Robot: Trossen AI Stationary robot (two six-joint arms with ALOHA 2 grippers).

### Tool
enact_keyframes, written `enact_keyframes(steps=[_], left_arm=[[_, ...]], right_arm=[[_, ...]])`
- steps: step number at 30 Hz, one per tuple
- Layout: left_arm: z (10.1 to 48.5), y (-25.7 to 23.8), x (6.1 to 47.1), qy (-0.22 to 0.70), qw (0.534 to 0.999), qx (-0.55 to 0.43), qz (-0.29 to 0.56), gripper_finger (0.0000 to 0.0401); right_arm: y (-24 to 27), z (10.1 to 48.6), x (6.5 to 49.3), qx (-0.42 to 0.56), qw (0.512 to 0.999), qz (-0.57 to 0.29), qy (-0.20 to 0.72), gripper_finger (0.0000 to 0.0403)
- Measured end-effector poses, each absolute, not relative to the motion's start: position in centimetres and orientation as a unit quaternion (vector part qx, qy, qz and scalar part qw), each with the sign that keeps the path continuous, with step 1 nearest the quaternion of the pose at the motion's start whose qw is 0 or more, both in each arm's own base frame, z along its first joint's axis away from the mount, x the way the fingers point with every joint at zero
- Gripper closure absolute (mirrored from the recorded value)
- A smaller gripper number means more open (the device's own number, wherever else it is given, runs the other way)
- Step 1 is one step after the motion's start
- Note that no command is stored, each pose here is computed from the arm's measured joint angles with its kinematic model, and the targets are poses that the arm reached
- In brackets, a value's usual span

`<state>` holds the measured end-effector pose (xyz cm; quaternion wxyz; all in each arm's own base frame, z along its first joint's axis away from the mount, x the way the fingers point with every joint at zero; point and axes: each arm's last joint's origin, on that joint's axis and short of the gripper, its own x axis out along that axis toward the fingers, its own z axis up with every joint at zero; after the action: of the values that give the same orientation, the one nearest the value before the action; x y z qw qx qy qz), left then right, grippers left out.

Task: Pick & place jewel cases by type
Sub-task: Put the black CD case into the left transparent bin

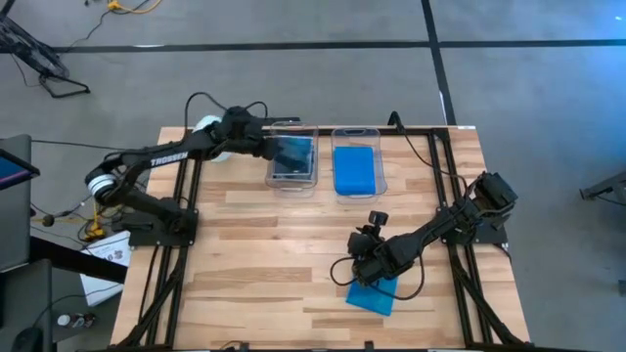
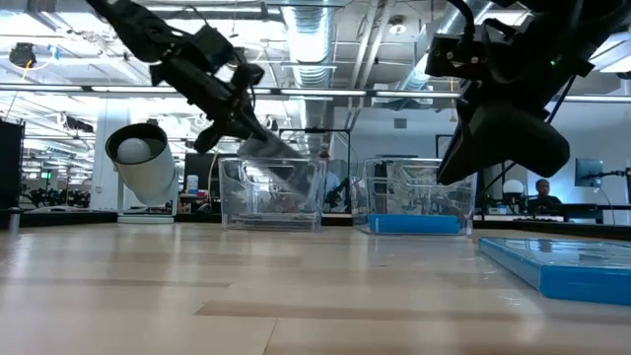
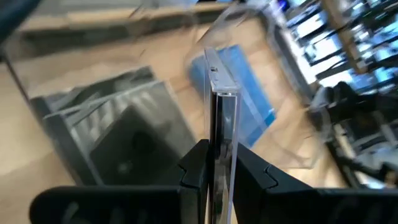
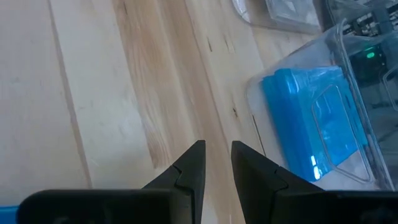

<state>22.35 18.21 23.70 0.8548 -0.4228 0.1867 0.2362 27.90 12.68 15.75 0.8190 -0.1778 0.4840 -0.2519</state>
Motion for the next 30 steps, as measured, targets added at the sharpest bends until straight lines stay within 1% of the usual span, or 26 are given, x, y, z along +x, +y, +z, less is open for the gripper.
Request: enact_keyframes(steps=[4, 18, 22, 30], left_arm=[[23.1, 18.9, 23.1, 0.225, 0.838, -0.433, 0.243, 0.036], [22.8, 19.2, 23.6, 0.229, 0.835, -0.422, 0.266, 0.0356], [22.8, 19.3, 23.6, 0.231, 0.837, -0.41, 0.278, 0.0332], [22.8, 19.3, 23.6, 0.235, 0.846, -0.392, 0.273, 0.0263]], right_arm=[[12.6, 15.7, 27.7, -0.18, 0.813, -0.257, 0.49, 0.0333], [12.4, 15.7, 27.3, -0.174, 0.805, -0.272, 0.497, 0.0333], [12.4, 15.7, 27.3, -0.174, 0.805, -0.272, 0.497, 0.0333], [12.4, 15.7, 27.3, -0.173, 0.806, -0.272, 0.497, 0.0333]])
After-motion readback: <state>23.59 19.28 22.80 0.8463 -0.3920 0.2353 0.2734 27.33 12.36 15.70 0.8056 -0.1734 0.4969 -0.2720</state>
